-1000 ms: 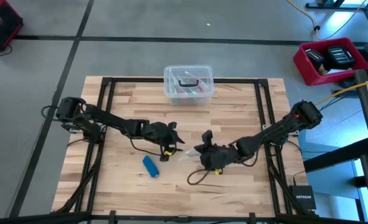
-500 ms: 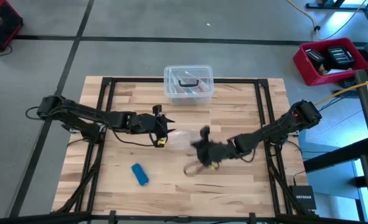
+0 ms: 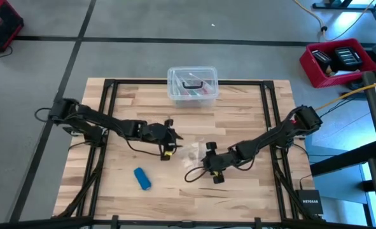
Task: Roll bandage
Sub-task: Open the transparent zip bag
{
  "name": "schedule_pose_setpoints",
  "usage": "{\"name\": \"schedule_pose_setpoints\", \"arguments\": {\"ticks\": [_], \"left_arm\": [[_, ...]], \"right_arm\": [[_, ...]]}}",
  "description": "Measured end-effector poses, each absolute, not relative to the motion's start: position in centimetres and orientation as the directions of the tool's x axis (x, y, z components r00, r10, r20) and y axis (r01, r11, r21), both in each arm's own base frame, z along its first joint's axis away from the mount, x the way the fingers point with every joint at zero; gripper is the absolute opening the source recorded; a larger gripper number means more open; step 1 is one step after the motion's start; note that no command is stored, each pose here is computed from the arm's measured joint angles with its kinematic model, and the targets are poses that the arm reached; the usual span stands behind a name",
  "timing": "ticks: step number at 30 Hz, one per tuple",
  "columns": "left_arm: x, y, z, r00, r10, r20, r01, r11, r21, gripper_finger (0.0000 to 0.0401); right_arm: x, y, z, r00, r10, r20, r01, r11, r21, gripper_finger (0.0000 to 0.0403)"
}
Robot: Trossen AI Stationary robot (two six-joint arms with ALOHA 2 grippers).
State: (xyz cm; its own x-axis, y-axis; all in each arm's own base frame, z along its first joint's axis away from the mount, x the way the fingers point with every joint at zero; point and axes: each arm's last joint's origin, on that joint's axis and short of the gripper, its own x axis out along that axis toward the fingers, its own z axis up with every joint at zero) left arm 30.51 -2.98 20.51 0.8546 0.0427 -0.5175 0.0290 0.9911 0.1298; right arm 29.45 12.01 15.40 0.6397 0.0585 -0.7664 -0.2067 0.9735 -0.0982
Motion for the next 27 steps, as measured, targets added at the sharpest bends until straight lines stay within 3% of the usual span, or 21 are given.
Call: {"name": "schedule_pose_setpoints", "arguments": {"ticks": [7, 16, 27], "left_arm": [[34.1, -4.3, 18.9, 0.877, -0.07, -0.475, 0.132, 0.986, 0.099, 0.0143], [39.4, -5.3, 15.3, 0.784, -0.154, -0.602, 0.292, 0.946, 0.139, 0.0143], [41.5, -5.4, 11.0, 0.719, -0.246, -0.65, 0.41, 0.906, 0.11, 0.0143]], "right_arm": [[27.5, 11.7, 16.6, 0.544, 0.128, -0.829, -0.119, 0.99, 0.075, 0.0238], [23.7, 12.3, 13.1, 0.522, -0.036, -0.852, 0.052, 0.999, -0.011, 0.024], [22.4, 12.8, 11.9, 0.569, -0.052, -0.821, 0.127, 0.992, 0.025, 0.024]]}}
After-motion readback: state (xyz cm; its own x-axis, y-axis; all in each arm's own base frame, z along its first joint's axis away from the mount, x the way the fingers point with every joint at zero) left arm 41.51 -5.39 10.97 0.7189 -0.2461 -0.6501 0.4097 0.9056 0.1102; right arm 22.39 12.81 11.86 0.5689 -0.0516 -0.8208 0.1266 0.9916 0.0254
